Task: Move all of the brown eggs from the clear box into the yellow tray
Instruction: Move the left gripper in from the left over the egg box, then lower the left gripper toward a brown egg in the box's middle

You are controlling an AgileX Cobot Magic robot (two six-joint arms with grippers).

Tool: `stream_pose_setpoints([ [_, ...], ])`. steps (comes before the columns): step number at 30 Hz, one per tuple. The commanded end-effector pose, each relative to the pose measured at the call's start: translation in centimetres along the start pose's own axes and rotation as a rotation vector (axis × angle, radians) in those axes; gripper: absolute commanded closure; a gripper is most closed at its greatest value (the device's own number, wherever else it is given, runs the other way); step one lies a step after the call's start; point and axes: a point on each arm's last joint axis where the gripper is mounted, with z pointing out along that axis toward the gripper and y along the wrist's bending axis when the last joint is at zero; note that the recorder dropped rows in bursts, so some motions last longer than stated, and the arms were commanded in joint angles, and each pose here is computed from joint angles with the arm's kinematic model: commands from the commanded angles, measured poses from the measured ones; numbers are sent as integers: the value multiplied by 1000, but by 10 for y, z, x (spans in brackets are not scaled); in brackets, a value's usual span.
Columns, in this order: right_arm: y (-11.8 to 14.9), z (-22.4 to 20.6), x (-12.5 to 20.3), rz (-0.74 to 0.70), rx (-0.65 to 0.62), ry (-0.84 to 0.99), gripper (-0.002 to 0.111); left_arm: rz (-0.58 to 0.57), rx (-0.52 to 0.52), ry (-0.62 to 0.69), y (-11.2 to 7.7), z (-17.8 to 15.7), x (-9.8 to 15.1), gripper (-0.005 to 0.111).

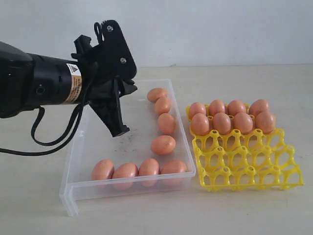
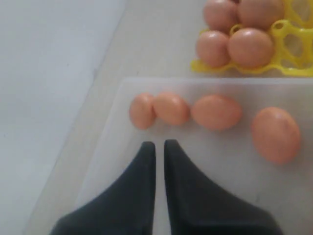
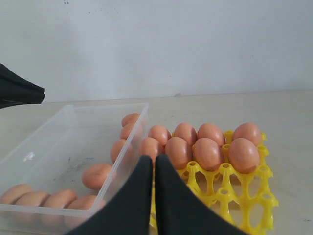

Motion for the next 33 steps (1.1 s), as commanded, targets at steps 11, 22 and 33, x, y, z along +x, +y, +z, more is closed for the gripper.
stream_pose_setpoints([
  [11, 0, 0, -1, -4, -2, -10, 108, 948, -369, 727, 13, -22, 53, 103],
  [22, 0, 0, -1, -4, -2, -10, 108, -271, 390, 446, 0, -35, -38, 103],
  [33, 0, 0, -1, -4, -2, -10, 108, -294, 479, 514, 9, 15, -58, 103],
])
